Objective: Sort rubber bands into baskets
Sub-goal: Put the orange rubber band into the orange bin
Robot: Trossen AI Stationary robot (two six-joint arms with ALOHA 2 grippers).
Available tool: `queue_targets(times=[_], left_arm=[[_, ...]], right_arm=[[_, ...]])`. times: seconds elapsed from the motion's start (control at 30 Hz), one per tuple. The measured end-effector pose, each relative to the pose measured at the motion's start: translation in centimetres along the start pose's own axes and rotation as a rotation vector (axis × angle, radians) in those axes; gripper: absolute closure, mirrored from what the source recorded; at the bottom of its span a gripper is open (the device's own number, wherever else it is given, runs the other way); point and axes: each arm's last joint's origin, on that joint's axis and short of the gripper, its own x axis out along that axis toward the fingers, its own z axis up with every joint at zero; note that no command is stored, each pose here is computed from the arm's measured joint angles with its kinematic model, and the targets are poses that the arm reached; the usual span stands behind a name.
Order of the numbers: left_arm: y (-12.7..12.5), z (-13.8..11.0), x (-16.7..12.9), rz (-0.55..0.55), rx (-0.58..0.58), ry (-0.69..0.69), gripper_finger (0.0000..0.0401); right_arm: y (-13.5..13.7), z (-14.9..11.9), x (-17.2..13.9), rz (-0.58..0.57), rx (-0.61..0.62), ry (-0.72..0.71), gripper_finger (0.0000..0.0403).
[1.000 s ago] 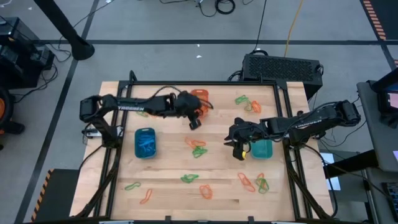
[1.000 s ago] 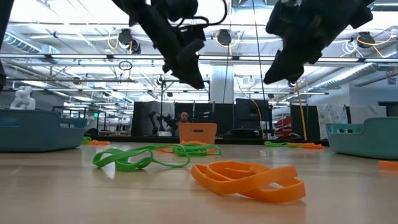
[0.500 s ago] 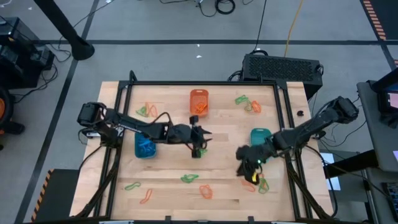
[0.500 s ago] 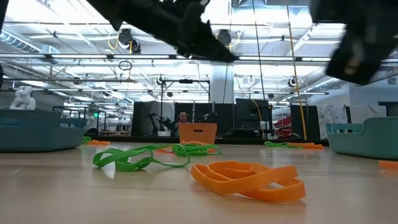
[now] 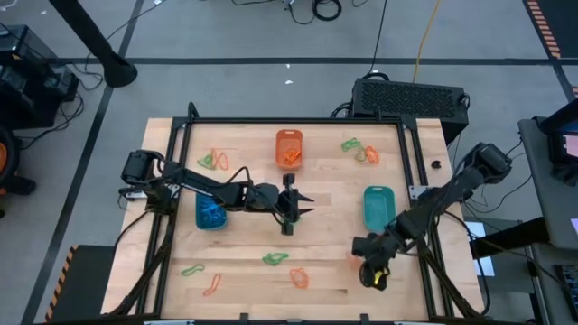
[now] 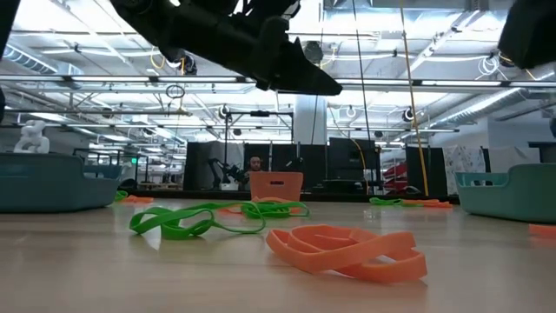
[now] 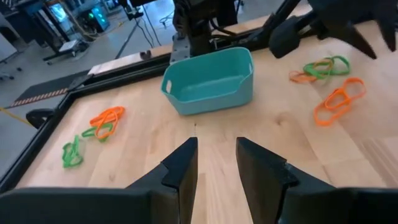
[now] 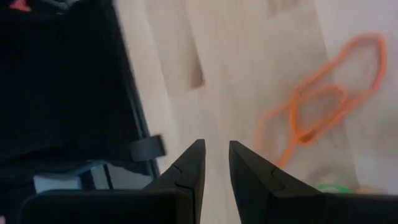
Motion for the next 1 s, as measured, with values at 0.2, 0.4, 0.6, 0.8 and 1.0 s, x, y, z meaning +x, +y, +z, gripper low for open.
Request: queue_targets(times=[0.2,0.4,0.6,0.8,1.0], left_arm=[[0.0,0.0,0.0,-0.001,-0.001,0.000,0.0283],[0.0,0.0,0.0,-0.001,-0.001,-0.001,0.0283],[0.0,0.0,0.0,-0.001,-0.002,-0.001,0.0283],[0.0,0.0,0.0,-0.001,-0.002,0.000,0.0283],[0.0,0.0,0.0,-0.002,-0.001,0.003,0.0283]], right_arm=[[-0.4,-0.7,2.0,-0.071,0.061,0.046,0.0339],[-0.8,-1.0,4.2,-0.105,0.059,0.072,0.0339],[-1.3,-1.0,5.5,-0.140,0.068,0.094,0.0339],[-1.7,-1.0,6.9,-0.168,0.071,0.111,0.0346],[-1.8,-1.0,7.4,-0.169,0.061,0.091,0.0377]])
